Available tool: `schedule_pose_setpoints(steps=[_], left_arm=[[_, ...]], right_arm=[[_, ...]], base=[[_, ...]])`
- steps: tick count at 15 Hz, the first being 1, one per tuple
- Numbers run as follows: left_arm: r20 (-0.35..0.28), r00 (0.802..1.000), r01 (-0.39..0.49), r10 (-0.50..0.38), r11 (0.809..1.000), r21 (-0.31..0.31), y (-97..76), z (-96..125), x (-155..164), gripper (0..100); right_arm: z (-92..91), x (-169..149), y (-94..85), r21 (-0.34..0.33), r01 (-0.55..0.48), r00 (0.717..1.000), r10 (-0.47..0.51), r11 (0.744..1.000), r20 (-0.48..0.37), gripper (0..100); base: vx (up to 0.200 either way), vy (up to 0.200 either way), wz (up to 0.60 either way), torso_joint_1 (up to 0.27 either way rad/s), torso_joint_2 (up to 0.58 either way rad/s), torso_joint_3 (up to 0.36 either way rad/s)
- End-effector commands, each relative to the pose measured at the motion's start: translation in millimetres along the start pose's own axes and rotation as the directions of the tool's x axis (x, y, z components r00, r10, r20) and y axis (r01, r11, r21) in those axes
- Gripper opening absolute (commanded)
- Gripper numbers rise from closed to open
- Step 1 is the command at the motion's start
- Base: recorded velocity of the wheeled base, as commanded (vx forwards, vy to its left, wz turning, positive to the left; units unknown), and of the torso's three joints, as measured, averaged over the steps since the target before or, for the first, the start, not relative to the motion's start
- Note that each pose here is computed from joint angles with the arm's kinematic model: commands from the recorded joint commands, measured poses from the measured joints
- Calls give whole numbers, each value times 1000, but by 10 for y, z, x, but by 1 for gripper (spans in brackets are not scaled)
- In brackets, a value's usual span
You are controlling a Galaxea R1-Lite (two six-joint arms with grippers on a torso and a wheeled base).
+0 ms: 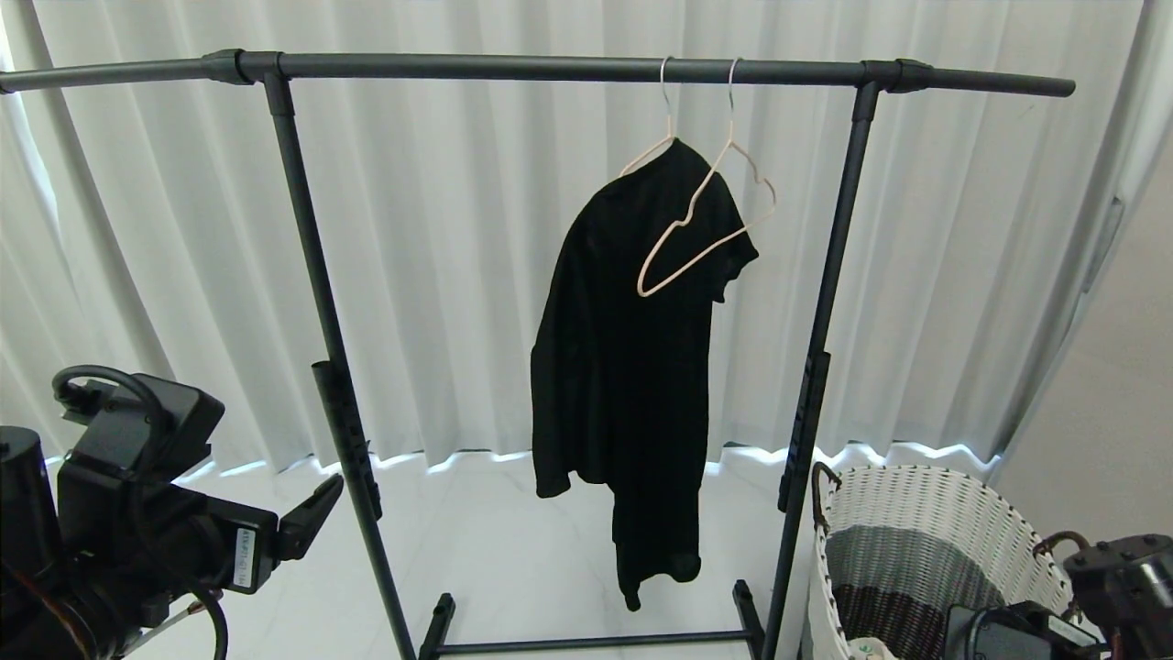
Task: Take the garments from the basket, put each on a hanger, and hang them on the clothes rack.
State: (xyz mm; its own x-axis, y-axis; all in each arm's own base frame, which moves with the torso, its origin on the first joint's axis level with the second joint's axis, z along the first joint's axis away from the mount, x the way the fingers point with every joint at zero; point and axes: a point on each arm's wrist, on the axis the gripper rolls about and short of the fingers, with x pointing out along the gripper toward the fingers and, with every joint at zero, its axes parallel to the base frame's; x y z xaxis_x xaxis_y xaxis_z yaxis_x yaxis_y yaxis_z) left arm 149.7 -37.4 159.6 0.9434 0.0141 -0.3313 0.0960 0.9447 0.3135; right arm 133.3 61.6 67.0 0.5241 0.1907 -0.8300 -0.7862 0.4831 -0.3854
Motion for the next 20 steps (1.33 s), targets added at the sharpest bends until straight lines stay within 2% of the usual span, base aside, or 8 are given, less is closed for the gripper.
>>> schedule_pose_setpoints(steps=[1, 5, 9, 11, 18, 19, 20], left_arm=[[4, 1000, 3, -3, 1000, 1, -4, 1, -9, 100], [-9, 1000, 10, -10, 1000, 6, -20, -41, -13, 100], [-7, 1000, 29, -29, 999, 14, -52, -38, -12, 100], [-5, 1000, 31, -31, 999, 15, -55, -35, -17, 100], [-4, 1000, 31, -31, 999, 15, -54, -34, -20, 100], [-4, 1000, 31, -31, 999, 15, -54, -34, -20, 100], [-2, 1000, 31, -30, 999, 14, -53, -33, -22, 100]], right_arm=[[-24, 310, 43, -4, -83, 990, 82, 997, -111, 100], [-66, 483, 3, 19, -54, 980, 57, 998, -190, 100], [-33, 702, -24, 30, -24, 983, 29, 999, -179, 100], [-48, 770, -32, 20, 42, 973, -36, 999, -229, 100], [-64, 808, -34, 28, 54, 971, -46, 998, -233, 100], [-61, 811, -40, 30, 59, 972, -51, 998, -229, 0], [-53, 818, -47, 31, 66, 973, -57, 997, -221, 0]], base=[[0, 0, 0, 0, 0, 0], [0, 0, 0, 0, 0, 0], [0, 0, 0, 0, 0, 0], [0, 0, 0, 0, 0, 0], [0, 0, 0, 0, 0, 0], [0, 0, 0, 0, 0, 0], [0, 0, 0, 0, 0, 0]])
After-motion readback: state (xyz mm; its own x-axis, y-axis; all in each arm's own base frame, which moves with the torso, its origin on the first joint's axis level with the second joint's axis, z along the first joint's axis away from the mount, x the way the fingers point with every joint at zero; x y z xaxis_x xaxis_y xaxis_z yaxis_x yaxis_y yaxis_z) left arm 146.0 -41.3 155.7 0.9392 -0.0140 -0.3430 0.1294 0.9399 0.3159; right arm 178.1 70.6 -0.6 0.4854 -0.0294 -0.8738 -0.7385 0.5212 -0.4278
